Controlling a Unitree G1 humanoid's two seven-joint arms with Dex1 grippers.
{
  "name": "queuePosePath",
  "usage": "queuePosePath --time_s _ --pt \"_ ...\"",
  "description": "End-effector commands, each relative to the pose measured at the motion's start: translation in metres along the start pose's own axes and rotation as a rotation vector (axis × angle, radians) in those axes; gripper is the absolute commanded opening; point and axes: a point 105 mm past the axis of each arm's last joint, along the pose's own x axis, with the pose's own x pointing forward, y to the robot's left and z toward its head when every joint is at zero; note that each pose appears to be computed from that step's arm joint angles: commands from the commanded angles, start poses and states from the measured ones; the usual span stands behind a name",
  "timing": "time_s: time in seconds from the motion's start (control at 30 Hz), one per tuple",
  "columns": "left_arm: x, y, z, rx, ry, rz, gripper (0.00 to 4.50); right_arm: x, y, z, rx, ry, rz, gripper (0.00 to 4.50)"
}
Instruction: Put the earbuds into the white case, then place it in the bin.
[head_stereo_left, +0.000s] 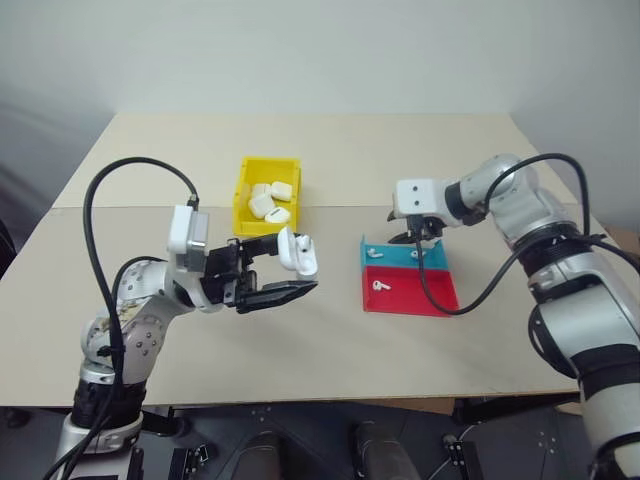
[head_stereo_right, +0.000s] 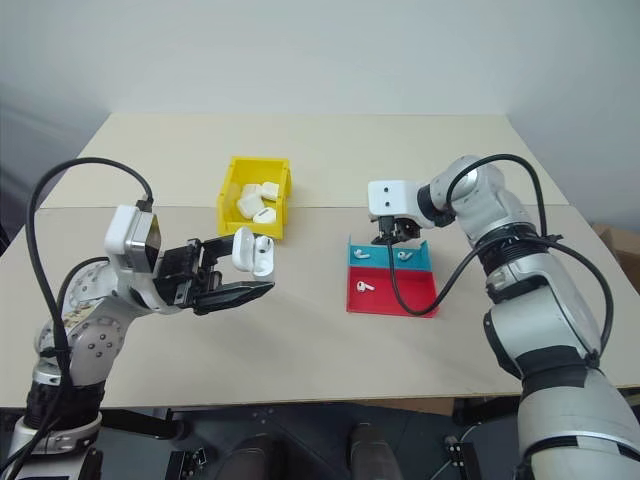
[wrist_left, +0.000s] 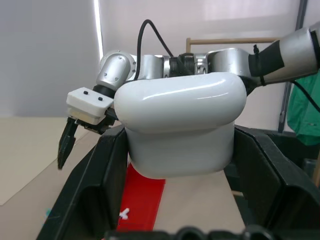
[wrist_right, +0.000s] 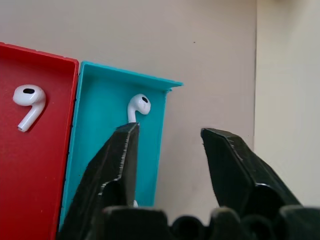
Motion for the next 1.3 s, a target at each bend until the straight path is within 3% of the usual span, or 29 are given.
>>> queuePosePath --time_s 0.03,0.73,0.83,0.97,1.13,1.3 --pt "-0.002 -0.001 0.016 0.051 -0.023 0.016 2.88 0.001 -0.011 0.006 -0.010 -0.011 -0.054 2.40" --pt "-0.005 -0.009 0.024 0.078 0.004 0.020 2.88 0.044 0.010 -0.002 0.027 0.083 0.015 2.40" --pt "-0.005 -0.010 0.024 0.080 0.004 0.024 2.88 0.046 0.013 -0.003 0.037 0.085 0.028 1.90" --pt "-0.005 -0.010 0.025 0.081 0.004 0.025 2.88 0.046 0.016 -0.003 0.045 0.086 0.057 0.70" --pt "-0.003 -0.010 0.026 0.081 0.001 0.010 2.88 0.044 0.012 -0.002 0.090 0.057 0.026 0.69" --pt "0.002 -0.009 0.027 0.067 -0.014 -0.025 2.88 0.014 -0.015 0.008 0.189 -0.071 -0.082 0.69"
